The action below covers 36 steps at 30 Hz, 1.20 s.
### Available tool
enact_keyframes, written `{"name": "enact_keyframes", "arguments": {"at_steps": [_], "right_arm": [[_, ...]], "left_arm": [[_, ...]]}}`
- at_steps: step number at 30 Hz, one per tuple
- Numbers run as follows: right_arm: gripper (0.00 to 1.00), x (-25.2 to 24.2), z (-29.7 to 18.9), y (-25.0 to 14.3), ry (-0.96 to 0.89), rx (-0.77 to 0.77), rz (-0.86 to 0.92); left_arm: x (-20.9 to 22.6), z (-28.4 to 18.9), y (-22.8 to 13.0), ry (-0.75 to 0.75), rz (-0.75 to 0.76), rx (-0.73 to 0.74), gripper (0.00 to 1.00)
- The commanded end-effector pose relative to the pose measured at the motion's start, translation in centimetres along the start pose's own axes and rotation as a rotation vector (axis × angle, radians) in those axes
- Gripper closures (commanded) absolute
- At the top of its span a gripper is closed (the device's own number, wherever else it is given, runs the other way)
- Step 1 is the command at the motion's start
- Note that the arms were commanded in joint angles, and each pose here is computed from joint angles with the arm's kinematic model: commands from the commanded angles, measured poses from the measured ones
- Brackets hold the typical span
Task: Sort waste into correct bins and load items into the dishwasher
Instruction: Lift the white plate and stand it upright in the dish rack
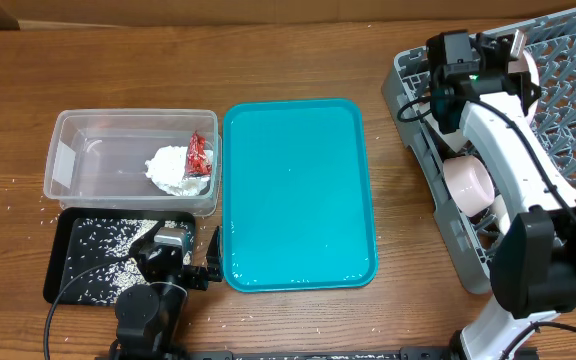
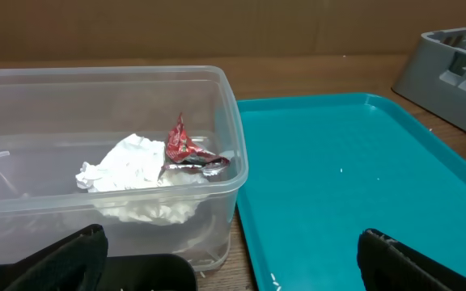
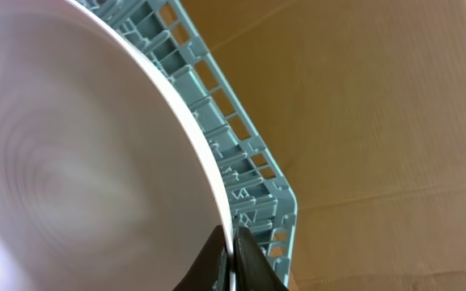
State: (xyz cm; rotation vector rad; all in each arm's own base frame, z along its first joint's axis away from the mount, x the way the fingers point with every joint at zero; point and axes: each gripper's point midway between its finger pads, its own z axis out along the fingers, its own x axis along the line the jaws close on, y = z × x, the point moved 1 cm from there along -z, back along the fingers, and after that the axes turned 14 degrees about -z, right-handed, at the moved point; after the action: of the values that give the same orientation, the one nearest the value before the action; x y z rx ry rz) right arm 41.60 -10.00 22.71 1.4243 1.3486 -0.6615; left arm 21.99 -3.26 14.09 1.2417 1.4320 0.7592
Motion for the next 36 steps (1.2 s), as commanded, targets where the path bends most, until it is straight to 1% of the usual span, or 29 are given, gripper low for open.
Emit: {"name": "enact_keyframes", "arguments": {"at_steps": [1, 7, 11, 14, 15, 18, 21, 24, 27, 31, 32, 33, 35, 36], "right_arm": [[0.92, 0.5, -0.3, 0.1, 0.022, -0.010, -0.008], [0.89, 2.8, -1.5, 0.9, 0.144, -0.057, -0.103], [0.89, 3.2, -2.4, 1.4, 0.148, -0.088, -0.130], [0.86, 3.6, -3.3, 2.2, 0.151, -0.126, -0.166], [0.83, 3.8, -3.6, 2.3, 0.154, -0.135, -0.180], [0.65, 4.2, -4.6, 2.4, 0.159, -0.153, -0.209], [0.55, 4.2, -5.5, 2.4, 0.136, -0.167, -0.227], [0.50, 4.0, -7.6, 2.5, 0.128, -0.194, -0.185], [0.50, 4.0, -10.0, 2.6, 0.179, -0.232, -0.145], [0.53, 4.3, -13.4, 2.8, 0.277, -0.311, -0.135], [0.53, 4.3, -14.8, 2.7, 0.328, -0.343, -0.133], [0.50, 4.1, -15.8, 2.5, 0.379, -0.357, -0.075], [0.48, 3.7, -16.7, 2.1, 0.475, -0.349, 0.030], [0.47, 3.8, -17.4, 1.7, 0.564, -0.339, 0.074]], "left_arm": [[0.2, 0.0, 0.1, 0.006, 0.017, -0.009, 0.00], [0.2, 0.0, 0.1, 0.006, 0.017, -0.009, 0.00], [0.2, 0.0, 0.1, 0.006, 0.017, -0.009, 0.00], [0.2, 0.0, 0.1, 0.006, 0.017, -0.009, 0.00], [0.2, 0.0, 0.1, 0.006, 0.017, -0.009, 0.00], [0.2, 0.0, 0.1, 0.006, 0.017, -0.009, 0.00], [0.2, 0.0, 0.1, 0.006, 0.017, -0.009, 0.00], [0.2, 0.0, 0.1, 0.006, 0.017, -0.009, 0.00], [0.2, 0.0, 0.1, 0.006, 0.017, -0.009, 0.00], [0.2, 0.0, 0.1, 0.006, 0.017, -0.009, 0.00], [0.2, 0.0, 0.1, 0.006, 0.017, -0.009, 0.00], [0.2, 0.0, 0.1, 0.006, 0.017, -0.009, 0.00], [0.2, 0.0, 0.1, 0.006, 0.017, -0.009, 0.00], [0.2, 0.0, 0.1, 0.006, 0.017, -0.009, 0.00]]}}
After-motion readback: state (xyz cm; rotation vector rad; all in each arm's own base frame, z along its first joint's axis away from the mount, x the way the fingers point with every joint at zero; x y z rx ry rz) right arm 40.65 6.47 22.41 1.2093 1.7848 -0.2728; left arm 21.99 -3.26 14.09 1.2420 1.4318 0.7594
